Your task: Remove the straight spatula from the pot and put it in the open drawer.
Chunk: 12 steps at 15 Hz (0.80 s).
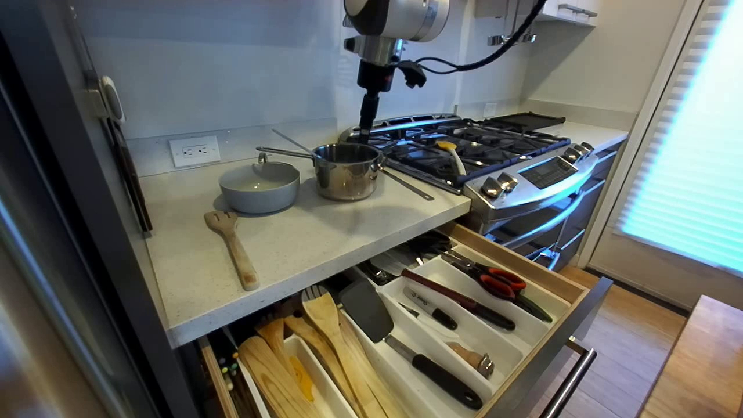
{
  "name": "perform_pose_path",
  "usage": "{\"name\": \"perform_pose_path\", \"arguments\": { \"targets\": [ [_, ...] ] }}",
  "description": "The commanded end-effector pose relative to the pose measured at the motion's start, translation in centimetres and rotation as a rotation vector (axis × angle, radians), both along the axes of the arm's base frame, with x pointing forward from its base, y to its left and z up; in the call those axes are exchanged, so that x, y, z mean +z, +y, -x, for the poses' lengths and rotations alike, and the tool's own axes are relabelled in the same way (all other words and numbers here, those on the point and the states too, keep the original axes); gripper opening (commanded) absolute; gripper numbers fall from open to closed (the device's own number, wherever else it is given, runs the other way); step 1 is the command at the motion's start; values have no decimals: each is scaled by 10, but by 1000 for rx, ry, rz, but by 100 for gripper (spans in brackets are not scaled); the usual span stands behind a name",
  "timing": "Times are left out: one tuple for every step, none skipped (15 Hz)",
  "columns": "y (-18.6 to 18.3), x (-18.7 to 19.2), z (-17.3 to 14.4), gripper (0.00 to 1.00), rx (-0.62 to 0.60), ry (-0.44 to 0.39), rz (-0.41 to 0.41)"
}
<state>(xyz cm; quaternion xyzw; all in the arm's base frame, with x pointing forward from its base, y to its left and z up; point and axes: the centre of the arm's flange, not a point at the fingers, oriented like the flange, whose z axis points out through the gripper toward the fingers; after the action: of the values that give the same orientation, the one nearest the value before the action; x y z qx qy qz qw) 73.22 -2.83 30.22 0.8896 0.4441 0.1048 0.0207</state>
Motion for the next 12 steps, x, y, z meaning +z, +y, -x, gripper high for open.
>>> {"name": "perform_pose_path", "arguments": {
  "targets": [
    [22,-33,-8,100,109,-38,12],
    [25,-40,-11,100,120,-43,10],
    [27,-45,-12,100,131,-48,11],
    [29,-51,-15,97,136,-61,7],
    [29,-53,-17,93,138,-78,3],
    [29,-53,-20,91,131,-98,-6],
    [28,-53,-23,89,124,-108,-11],
    [26,-54,-26,87,111,-116,-13],
    [25,-56,-29,89,108,-118,-15],
    [24,-61,-31,84,106,-117,-14],
    [24,-70,-35,79,104,-107,-23],
    [26,-77,-37,77,104,-101,-37]
  ]
}}
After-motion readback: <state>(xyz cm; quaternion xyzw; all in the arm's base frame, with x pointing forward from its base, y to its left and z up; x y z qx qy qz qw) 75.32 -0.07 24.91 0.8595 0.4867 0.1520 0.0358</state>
